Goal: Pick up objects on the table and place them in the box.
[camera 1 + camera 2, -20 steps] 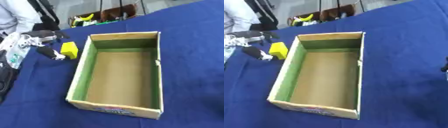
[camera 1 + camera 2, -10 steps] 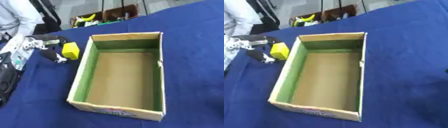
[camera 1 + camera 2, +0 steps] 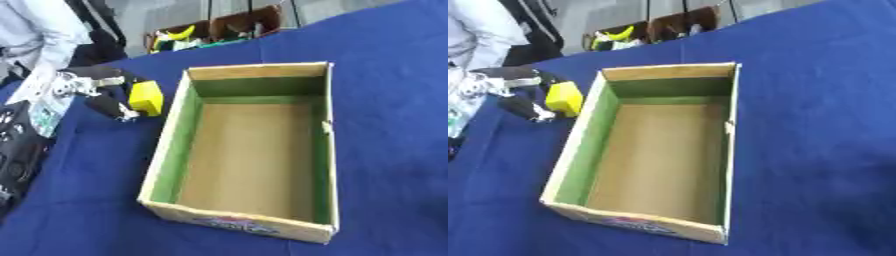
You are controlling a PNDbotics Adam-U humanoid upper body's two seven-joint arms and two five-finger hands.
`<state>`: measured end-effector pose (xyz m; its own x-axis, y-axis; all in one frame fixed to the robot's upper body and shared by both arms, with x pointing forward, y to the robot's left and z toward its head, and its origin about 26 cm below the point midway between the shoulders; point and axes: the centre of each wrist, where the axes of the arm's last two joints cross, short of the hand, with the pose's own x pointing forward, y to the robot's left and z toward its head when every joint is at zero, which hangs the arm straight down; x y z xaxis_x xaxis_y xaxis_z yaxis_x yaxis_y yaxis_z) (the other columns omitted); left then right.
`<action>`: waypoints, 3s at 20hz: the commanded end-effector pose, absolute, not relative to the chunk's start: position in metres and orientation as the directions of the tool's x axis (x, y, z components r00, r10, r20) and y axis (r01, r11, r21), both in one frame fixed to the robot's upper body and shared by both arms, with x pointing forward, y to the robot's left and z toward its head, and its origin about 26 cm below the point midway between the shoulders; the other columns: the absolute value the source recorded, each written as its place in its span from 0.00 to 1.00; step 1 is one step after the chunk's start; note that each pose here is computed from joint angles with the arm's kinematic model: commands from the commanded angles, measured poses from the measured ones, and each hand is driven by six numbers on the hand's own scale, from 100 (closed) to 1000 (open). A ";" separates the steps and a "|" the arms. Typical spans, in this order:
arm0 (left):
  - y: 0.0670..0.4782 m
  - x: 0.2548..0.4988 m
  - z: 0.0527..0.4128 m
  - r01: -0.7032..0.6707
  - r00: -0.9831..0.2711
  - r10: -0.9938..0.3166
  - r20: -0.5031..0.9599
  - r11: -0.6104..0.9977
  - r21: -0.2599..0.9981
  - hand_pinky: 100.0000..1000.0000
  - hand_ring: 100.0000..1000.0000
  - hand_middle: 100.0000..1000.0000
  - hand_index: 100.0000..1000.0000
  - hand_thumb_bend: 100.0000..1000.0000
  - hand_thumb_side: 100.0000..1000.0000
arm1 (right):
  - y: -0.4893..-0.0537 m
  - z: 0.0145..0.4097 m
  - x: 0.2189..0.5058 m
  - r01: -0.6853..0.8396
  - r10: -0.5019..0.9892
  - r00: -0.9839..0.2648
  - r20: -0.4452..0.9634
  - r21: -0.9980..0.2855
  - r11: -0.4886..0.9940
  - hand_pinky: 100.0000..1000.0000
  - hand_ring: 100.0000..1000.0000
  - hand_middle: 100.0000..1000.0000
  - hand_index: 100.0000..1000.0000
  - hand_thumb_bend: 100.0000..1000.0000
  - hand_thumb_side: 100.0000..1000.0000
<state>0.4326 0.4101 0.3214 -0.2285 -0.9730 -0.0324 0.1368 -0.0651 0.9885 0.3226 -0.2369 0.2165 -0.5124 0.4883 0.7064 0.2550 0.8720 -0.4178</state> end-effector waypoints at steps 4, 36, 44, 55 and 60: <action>0.415 0.428 0.335 0.097 -0.223 -0.973 -0.051 -0.075 0.992 0.62 0.80 0.92 1.00 0.37 0.52 | -0.242 0.218 0.324 0.269 0.510 -0.501 0.699 -0.434 0.860 0.88 1.00 0.56 0.80 0.00 0.81; 0.413 0.427 0.338 -0.100 -0.171 -0.984 -0.047 -0.030 0.995 0.38 0.54 0.48 0.65 0.00 0.41 | -0.244 0.212 0.323 0.286 0.512 -0.469 0.720 -0.425 0.859 0.88 1.00 0.55 0.80 0.00 0.80; 0.415 0.426 0.337 -0.109 -0.168 -0.985 -0.027 -0.009 0.994 0.36 0.52 0.45 0.62 0.00 0.36 | -0.243 0.210 0.322 0.284 0.509 -0.467 0.723 -0.422 0.861 0.88 1.00 0.55 0.80 0.00 0.80; 0.408 0.417 0.346 -0.143 -0.214 -0.977 -0.008 0.023 0.989 0.34 0.50 0.44 0.60 0.00 0.34 | -0.241 0.204 0.321 0.281 0.500 -0.462 0.732 -0.414 0.866 0.88 1.00 0.55 0.80 0.00 0.80; 0.401 0.412 0.350 -0.156 -0.233 -0.972 0.007 0.045 0.987 0.31 0.48 0.42 0.59 0.00 0.34 | -0.239 0.200 0.321 0.277 0.490 -0.459 0.741 -0.405 0.871 0.88 1.00 0.55 0.80 0.00 0.80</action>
<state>0.4233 0.3916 0.3275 -0.2549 -0.9663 0.0370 -0.1082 0.0665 0.9919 0.3221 -0.2380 0.1963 -0.4466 0.4827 0.7533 0.2632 0.8756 -0.4050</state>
